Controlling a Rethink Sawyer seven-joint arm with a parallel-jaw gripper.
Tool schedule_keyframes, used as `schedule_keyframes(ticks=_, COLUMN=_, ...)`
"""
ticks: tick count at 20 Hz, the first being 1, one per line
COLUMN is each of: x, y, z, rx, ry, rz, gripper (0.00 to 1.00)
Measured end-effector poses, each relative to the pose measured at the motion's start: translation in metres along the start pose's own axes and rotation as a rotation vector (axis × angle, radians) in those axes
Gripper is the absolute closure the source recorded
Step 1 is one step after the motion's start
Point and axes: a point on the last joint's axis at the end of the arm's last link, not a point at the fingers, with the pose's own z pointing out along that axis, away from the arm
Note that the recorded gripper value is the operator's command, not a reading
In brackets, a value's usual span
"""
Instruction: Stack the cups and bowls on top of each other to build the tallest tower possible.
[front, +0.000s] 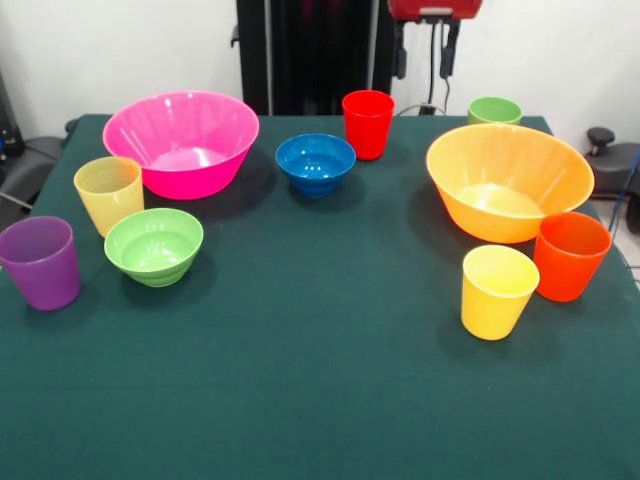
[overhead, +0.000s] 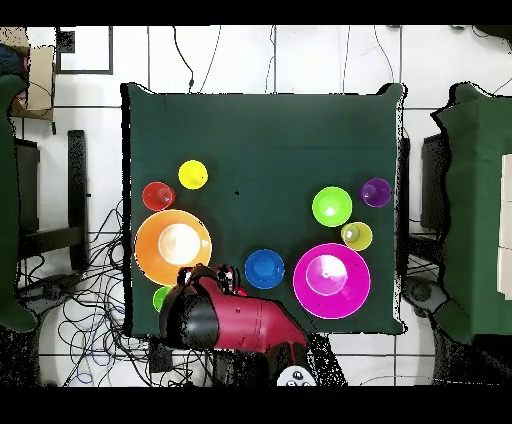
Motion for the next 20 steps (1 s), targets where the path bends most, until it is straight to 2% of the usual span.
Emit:
schedule_keyframes(ticks=11, x=0.01, y=0.003, z=0.046, rx=-0.035, ry=0.002, rz=0.05, gripper=0.0)
schedule_keyframes(ticks=20, x=0.024, y=0.008, z=0.076, rx=-0.069, ry=0.012, rz=0.041, gripper=0.0)
